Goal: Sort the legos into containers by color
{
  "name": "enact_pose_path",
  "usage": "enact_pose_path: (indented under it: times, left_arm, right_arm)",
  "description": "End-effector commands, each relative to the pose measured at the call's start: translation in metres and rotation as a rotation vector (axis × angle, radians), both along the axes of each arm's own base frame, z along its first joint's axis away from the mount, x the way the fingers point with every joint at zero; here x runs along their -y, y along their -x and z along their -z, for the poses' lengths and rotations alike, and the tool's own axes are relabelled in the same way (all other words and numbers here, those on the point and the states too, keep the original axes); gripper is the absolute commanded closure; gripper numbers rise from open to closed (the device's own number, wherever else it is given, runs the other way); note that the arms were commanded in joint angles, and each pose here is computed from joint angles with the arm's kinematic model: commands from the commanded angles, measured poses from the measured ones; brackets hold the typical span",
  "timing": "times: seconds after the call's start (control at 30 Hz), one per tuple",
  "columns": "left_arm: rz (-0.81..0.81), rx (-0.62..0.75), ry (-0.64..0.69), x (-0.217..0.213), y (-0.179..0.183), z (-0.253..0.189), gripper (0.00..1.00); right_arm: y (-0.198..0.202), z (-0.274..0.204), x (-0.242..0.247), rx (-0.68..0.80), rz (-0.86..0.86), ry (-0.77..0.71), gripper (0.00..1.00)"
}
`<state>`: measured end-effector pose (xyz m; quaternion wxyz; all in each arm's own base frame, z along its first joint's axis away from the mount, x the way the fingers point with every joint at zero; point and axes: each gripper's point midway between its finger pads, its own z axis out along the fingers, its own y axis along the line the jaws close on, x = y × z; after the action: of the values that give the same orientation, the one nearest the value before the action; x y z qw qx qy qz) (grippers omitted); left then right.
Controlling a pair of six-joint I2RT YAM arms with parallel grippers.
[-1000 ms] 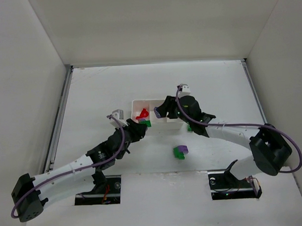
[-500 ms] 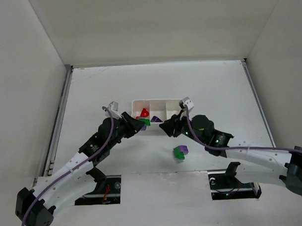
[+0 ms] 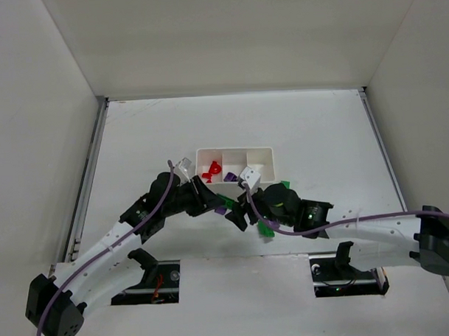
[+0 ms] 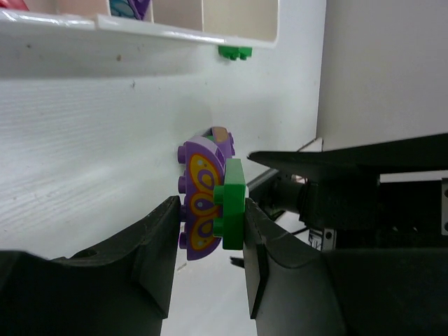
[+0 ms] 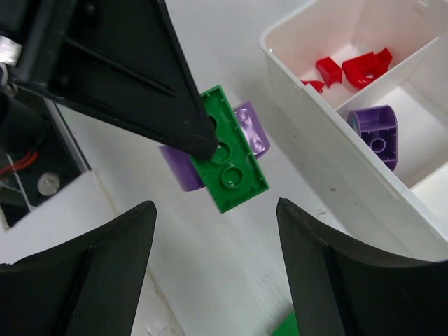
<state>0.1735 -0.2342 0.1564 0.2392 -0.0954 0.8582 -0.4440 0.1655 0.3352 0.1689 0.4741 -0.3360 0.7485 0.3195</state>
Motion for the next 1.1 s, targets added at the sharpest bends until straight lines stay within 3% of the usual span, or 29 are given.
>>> enact_pose_path:
  times: [0.0, 0.17, 0.5, 0.8, 1.07]
  left_arm:
    - [0.085, -0.012, 0.076, 0.012, 0.013, -0.026, 0.84]
    - [0.137, -0.053, 0.081, 0.013, 0.027, -0.021, 0.84]
    - [0.179, -0.078, 0.079, 0.011, 0.039, -0.014, 0.84]
    - [0.188, -0.079, 0.050, 0.003, 0.039, -0.010, 0.84]
    - [0.199, -0.073, 0.043, -0.001, 0.040, -0.010, 0.84]
  right_arm:
    - [-0.001, -0.020, -0.007, 0.054, -0.036, 0.008, 0.25]
    - [0.004, -0.018, -0.010, 0.038, -0.069, 0.013, 0.26]
    - [0.020, -0.005, -0.019, -0.027, -0.153, 0.038, 0.45]
    - [0.033, 0.005, -0.019, -0.077, -0.205, 0.072, 0.48]
    - [0.039, 0.009, -0.022, -0.098, -0.228, 0.081, 0.68]
